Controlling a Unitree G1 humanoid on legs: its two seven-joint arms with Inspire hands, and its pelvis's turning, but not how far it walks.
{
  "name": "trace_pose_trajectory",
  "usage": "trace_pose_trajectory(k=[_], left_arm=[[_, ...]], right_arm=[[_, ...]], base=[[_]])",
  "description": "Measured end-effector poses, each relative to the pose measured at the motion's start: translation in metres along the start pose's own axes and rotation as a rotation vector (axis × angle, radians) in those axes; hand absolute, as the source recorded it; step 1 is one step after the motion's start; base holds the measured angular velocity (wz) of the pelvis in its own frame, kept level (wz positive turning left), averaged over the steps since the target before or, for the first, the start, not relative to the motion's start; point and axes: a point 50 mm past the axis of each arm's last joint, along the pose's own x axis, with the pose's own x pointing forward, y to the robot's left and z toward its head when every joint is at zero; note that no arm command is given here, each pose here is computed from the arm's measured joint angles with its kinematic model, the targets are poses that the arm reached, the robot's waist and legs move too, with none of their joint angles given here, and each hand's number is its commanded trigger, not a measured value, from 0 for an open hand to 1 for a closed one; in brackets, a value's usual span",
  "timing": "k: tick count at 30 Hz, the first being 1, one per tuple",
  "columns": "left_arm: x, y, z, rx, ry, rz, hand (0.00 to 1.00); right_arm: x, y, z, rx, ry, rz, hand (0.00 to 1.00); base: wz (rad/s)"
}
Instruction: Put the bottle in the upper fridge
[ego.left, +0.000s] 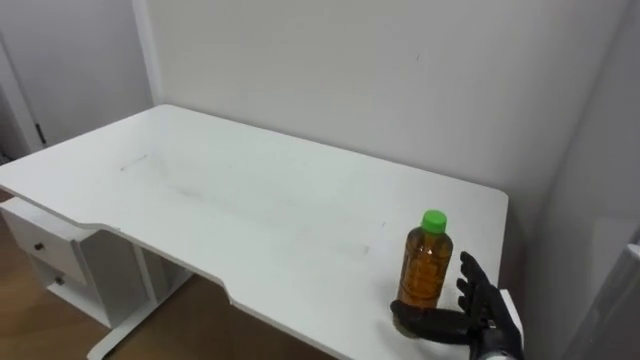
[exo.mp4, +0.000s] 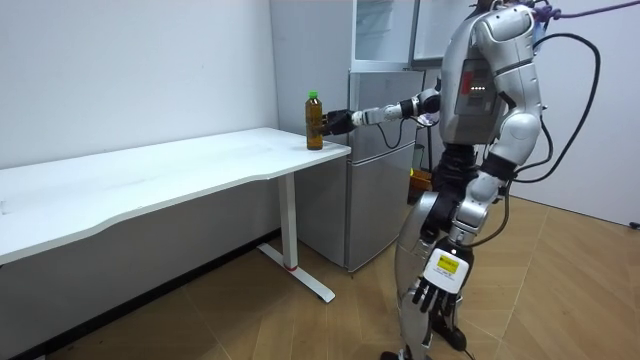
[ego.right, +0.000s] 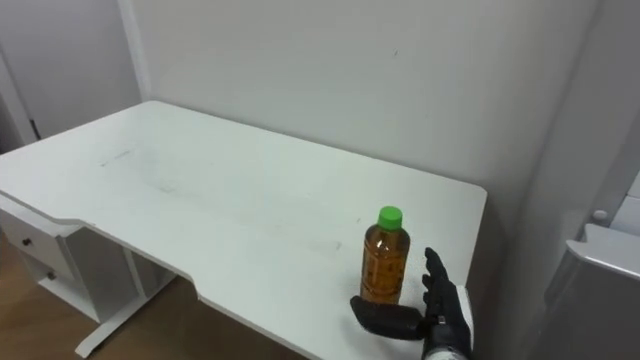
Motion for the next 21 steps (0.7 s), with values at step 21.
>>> trace_pose_trajectory(k=[21], left_arm=[[0.001, -0.004, 0.006, -0.039, -0.041, -0.026, 0.00]], right_arm=[[0.021, -0.001, 0.012, -0.037, -0.001, -0.086, 0.00]], base=[[0.02]])
